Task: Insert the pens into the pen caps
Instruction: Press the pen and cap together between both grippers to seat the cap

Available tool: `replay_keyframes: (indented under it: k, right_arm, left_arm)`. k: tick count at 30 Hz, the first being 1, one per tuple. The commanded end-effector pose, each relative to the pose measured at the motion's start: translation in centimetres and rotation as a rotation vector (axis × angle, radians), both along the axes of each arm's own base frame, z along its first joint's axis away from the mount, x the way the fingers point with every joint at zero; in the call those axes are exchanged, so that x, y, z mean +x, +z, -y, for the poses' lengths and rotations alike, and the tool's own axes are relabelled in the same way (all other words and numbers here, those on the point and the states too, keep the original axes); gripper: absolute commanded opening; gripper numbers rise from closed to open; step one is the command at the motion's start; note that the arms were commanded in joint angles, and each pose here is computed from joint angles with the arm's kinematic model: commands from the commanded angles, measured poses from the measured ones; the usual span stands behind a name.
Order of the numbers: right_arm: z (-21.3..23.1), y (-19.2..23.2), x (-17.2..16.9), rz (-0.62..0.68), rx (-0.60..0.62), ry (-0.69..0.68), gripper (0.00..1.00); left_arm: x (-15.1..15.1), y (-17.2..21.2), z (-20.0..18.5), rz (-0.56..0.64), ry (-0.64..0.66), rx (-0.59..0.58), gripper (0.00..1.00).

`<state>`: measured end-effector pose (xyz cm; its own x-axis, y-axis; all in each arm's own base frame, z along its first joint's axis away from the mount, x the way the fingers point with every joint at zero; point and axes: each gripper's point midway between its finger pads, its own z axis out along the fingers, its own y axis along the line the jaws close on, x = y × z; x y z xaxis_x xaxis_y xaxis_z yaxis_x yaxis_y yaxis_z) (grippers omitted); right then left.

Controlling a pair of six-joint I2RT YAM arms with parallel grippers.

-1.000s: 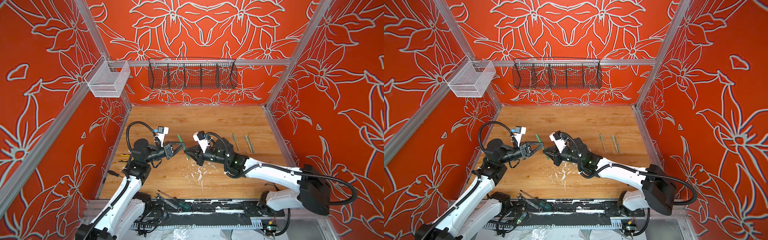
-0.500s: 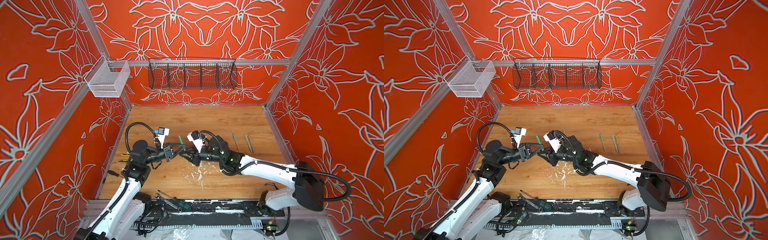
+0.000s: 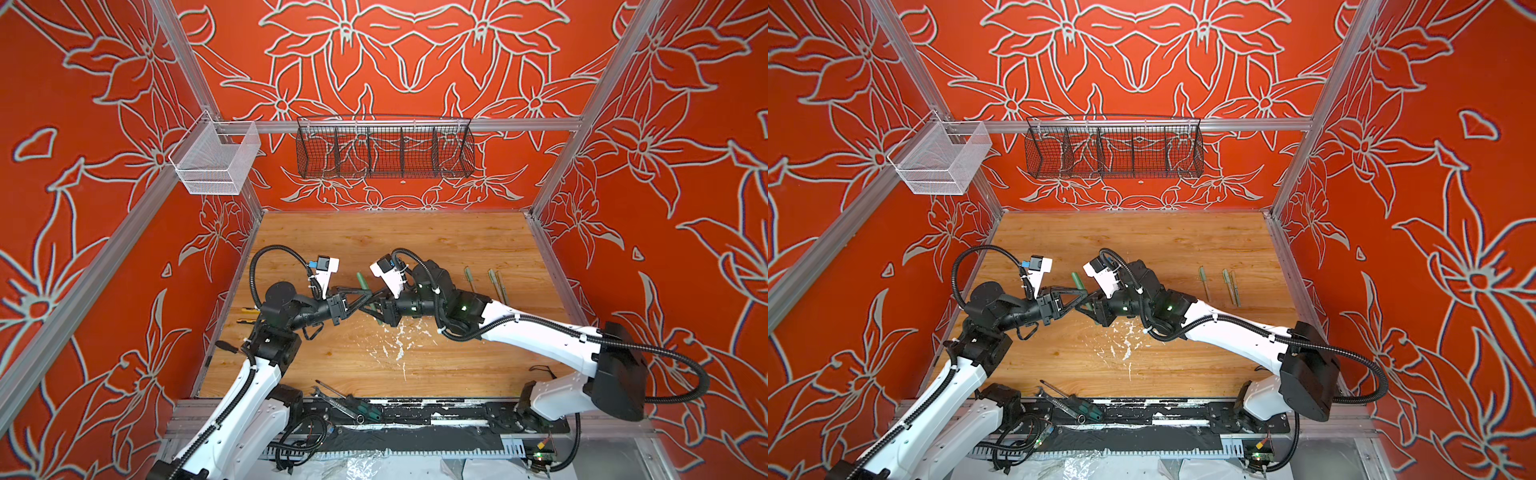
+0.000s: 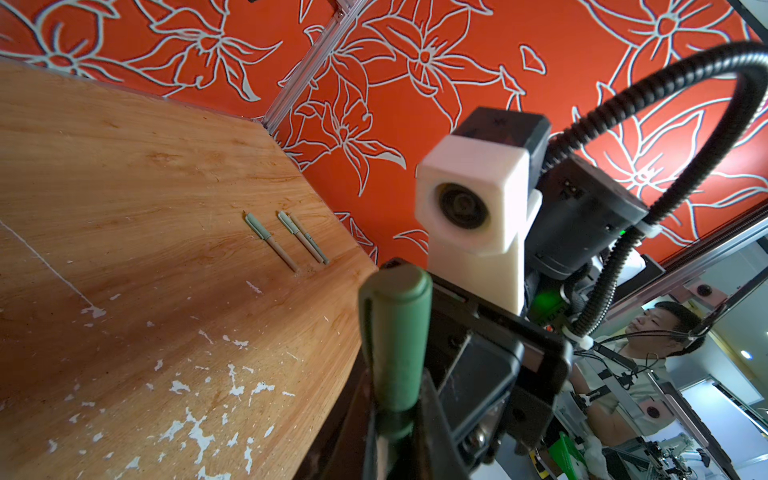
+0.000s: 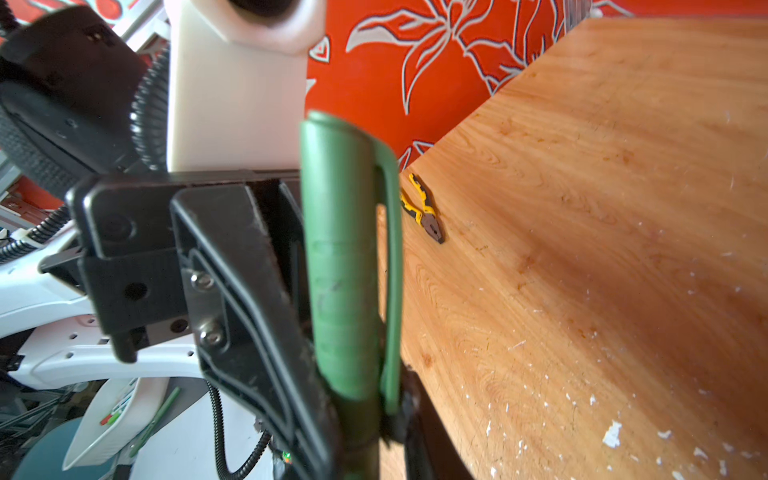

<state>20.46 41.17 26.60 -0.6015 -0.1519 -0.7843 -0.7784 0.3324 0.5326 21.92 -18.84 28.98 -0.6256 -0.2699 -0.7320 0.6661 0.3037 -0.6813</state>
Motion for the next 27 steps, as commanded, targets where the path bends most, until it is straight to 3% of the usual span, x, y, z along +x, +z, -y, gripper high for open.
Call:
replay_keyframes:
  k: [1,3,11,13,16,20,21,24,27]
  right_arm:
    - [0.6,-1.5,1.6,-0.089,-0.075,-0.059,0.24]
    - [0.7,-1.8,1.6,-0.109,-0.091,-0.06,0.24]
    - [0.9,-2.8,2.1,-0.152,-0.128,-0.086,0.0]
    - [1.0,-2.9,2.3,-0.156,-0.13,-0.098,0.0]
    - [1.3,-3.1,2.5,-0.156,-0.131,-0.108,0.0]
    - [1.5,-3.7,2.4,-0.155,-0.138,-0.099,0.0]
    - [1.5,-3.7,2.2,-0.148,-0.131,-0.088,0.0]
    - [1.6,-3.9,1.7,-0.134,-0.118,-0.067,0.0]
    - [1.9,-3.8,1.3,-0.104,-0.1,-0.046,0.0]
  left_arm:
    - [-1.5,0.8,0.6,0.047,-0.067,0.0,0.0]
    - [-1.5,0.9,0.6,0.05,-0.065,0.0,0.0]
    - [-1.5,1.1,0.6,0.053,-0.065,-0.005,0.0]
    - [-1.6,1.3,0.6,0.057,-0.064,-0.008,0.03]
    - [-1.7,1.8,0.5,0.068,-0.059,-0.011,0.21]
    - [-1.6,3.0,0.2,0.084,-0.029,-0.013,0.71]
    - [-1.5,3.3,0.1,0.089,-0.018,-0.011,0.78]
    - [-1.2,4.0,0.0,0.095,-0.001,-0.01,0.91]
    - [-1.1,4.1,0.2,0.087,-0.017,-0.007,0.92]
